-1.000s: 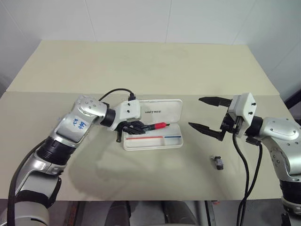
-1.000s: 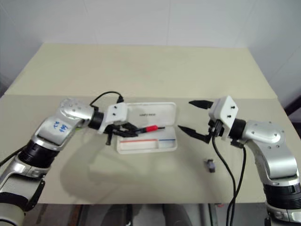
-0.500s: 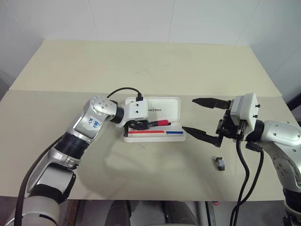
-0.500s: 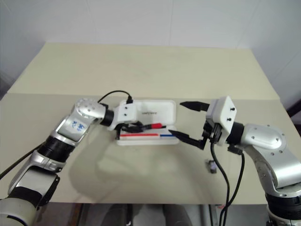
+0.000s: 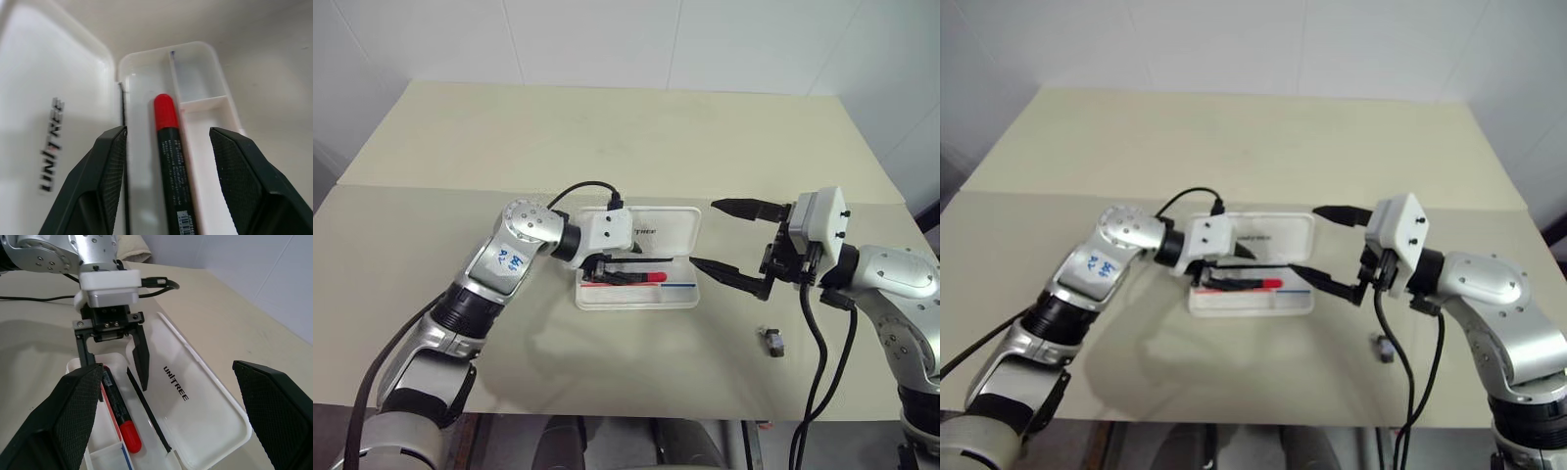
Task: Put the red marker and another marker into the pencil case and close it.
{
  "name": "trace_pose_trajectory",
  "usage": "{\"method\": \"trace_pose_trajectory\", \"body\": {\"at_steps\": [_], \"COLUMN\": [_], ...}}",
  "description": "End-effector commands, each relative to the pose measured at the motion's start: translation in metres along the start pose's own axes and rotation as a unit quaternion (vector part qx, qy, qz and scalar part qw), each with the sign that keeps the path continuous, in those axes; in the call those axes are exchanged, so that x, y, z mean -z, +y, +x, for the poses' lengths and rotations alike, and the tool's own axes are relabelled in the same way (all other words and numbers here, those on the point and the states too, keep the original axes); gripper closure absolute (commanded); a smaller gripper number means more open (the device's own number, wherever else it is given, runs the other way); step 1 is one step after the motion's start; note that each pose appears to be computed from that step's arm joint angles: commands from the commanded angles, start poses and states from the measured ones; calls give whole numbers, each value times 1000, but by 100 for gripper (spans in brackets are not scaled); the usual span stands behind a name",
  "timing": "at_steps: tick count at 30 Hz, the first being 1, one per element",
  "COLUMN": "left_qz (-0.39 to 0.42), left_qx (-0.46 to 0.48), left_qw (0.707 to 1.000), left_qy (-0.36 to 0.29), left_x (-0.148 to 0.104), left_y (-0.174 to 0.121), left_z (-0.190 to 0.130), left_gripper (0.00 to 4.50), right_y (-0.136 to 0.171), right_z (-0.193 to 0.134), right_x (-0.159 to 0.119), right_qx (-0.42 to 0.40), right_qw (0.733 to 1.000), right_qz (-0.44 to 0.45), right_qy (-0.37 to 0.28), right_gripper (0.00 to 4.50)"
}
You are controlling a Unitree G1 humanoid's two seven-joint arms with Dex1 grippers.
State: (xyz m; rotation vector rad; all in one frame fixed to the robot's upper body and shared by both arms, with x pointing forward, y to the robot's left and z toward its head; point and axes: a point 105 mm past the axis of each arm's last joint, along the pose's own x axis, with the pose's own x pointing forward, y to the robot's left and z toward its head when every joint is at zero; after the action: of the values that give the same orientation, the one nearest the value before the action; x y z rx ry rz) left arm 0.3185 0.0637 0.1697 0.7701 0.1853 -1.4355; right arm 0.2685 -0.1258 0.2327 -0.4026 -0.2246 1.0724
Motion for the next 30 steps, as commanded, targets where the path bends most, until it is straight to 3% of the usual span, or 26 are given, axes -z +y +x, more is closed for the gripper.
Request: {"method": "trace_pose_trajectory", "body": {"at_steps": [1, 4, 12, 16, 19, 25, 30], "left_qz": [9, -1, -105, -147, -155, -178, -200], "left_qx": [-8, -16, -47, -95, -174, -208, -204], "left_qw": [1000, 1000, 993, 979, 958, 932, 928], "left_qy": [-25, -18, 5, 103, 168, 236, 241], "left_x": [-10, -3, -1, 24, 52, 96, 119], "left_y": [-4, -10, -29, -28, -10, 3, 13], "left_z": [-26, -53, -135, -180, -205, -204, -181], "left_gripper": [108, 9, 4, 4, 4, 4, 4], "right_y": [2, 3, 4, 0, -1, 4, 7], "right_z": [3, 7, 20, 28, 36, 47, 50], "right_x": [-10, -12, -19, -30, -40, -53, -61], "right_qx": [-12, -28, -67, -82, -97, -128, -137], "right_qw": [1000, 999, 996, 993, 989, 982, 979], "right_qz": [-14, -11, -18, -21, -27, -41, -48], "right_qy": [-21, -30, -58, -84, -106, -133, -144], "right_gripper": [0, 0, 0, 0, 0, 0, 0]}}
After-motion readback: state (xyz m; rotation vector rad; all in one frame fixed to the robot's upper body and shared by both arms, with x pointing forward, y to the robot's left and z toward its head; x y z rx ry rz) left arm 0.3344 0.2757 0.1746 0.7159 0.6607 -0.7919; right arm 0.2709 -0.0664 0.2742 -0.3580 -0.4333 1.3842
